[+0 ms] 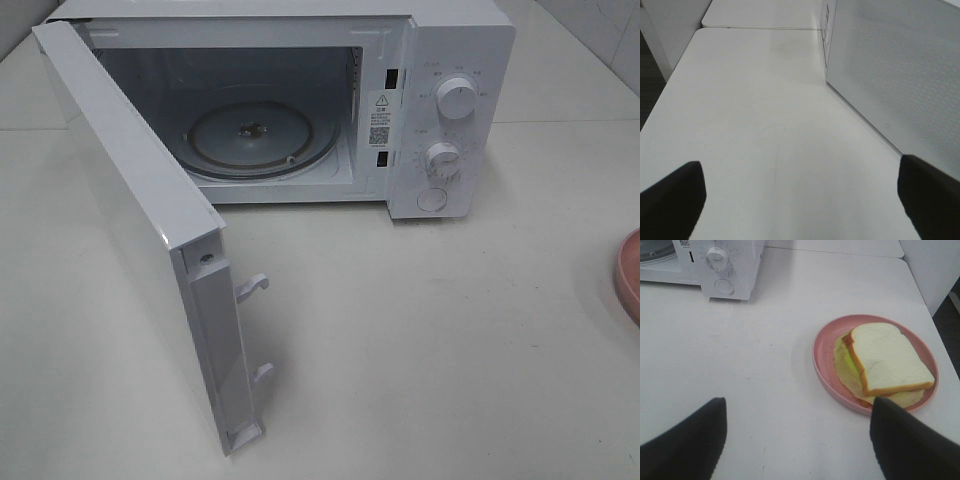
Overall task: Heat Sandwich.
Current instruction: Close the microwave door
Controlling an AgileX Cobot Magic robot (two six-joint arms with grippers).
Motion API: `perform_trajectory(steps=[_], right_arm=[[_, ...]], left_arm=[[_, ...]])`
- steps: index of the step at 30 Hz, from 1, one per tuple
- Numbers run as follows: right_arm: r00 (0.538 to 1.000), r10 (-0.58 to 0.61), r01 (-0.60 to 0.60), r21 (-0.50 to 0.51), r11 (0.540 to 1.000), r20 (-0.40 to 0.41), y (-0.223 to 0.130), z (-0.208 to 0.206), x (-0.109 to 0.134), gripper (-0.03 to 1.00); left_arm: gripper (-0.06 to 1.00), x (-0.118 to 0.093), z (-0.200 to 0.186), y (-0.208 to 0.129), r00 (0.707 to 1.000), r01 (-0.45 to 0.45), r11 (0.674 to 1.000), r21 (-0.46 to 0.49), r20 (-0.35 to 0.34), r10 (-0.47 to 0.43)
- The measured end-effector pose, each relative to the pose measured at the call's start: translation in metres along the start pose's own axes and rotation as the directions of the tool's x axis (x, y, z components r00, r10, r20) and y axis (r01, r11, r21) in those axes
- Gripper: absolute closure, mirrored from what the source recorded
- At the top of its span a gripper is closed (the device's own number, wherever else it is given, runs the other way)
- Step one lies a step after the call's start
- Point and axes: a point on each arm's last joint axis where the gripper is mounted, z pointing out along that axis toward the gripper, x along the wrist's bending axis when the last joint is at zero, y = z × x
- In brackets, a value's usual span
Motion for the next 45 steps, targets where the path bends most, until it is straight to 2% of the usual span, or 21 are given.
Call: perform_trajectory(steps=[40,44,45], right_arm=[[1.0,0.0,0.0,-0.001,1.0,0.0,0.0,0.0,0.0,0.2],[1.0,0.0,0.0,-0.001,1.0,0.0,0.0,0.0,0.0,0.2],[1.0,0.0,0.0,0.0,1.0,0.0,0.0,0.0,0.0,0.2]], left_arm=[[-0.03,0.0,0.0,0.007,1.0,0.005,1.0,-0.003,-0.001,-0.005],[0.0,0.001,0.006,0.016,1.0,0.007,1.0,-0.001,-0.006,-0.007],[0.05,0.002,0.012,0.021,1.0,0.01,1.0,0.006,-0.007,-0.01]])
